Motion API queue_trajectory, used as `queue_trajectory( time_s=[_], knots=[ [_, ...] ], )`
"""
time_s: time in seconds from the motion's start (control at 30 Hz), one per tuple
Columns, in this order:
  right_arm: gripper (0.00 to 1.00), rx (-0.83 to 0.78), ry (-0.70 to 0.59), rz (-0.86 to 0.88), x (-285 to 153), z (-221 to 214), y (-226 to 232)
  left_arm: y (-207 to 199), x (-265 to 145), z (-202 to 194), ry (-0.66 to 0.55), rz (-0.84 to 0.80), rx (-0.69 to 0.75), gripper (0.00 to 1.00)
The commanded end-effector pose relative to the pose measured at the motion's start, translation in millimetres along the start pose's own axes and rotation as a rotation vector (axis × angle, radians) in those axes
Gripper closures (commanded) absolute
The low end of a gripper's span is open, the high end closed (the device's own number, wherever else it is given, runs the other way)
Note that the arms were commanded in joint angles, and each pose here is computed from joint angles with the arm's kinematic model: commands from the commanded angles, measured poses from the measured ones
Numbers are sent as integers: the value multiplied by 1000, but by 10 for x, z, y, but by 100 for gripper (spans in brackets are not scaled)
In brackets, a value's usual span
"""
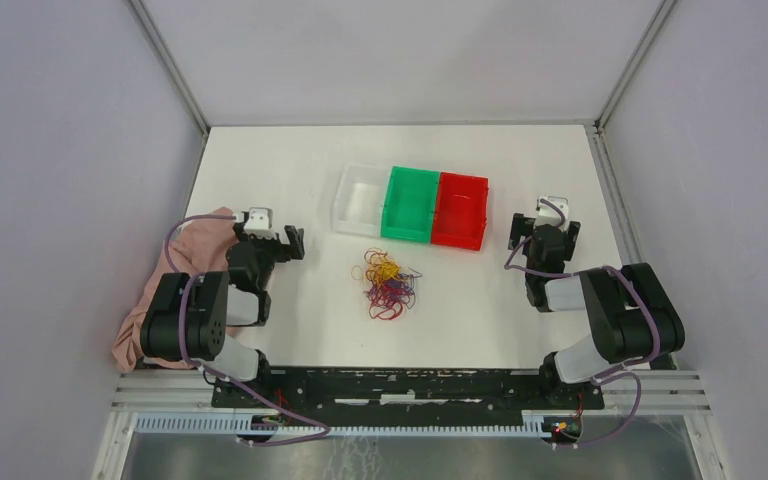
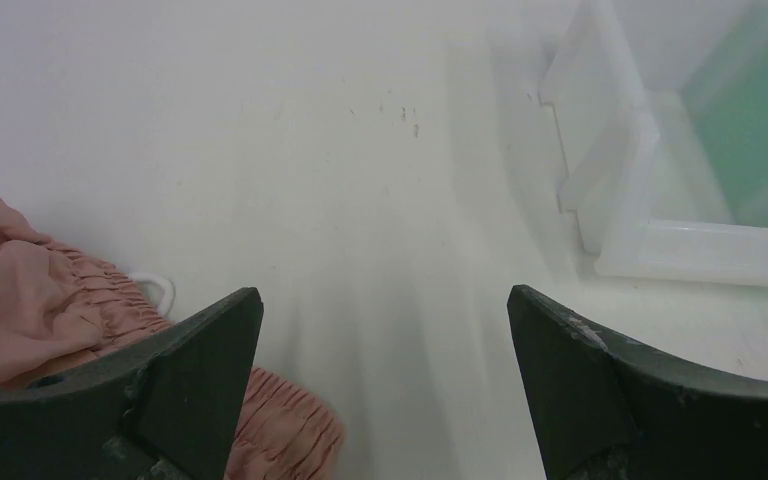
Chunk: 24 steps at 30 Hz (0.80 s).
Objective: Untangle the cables
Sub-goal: Move the cable to the center of the board.
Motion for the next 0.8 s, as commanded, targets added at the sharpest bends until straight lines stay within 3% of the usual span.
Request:
queue_trajectory(
  time_s=[0.0, 0.57, 0.77],
  knots=[
    [1, 32, -68, 11, 51, 176, 48, 57, 52, 105, -52, 31, 56, 1],
    [1, 85, -70, -35, 48, 208, -42, 60, 58, 157, -65, 16, 59, 1],
    [1, 107, -151, 7, -82, 202, -81, 42, 264, 451, 140, -168, 57, 1]
  ],
)
Point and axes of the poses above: each gripper's point midway between its finger pads, its own x axis out along the fingers, its own y axis along the line the jaws close on, z = x × y, the point moved 10 cm from there along -x, back along the fingers, and after that the axes turned 8 degrees about x, right-handed, at the moved point
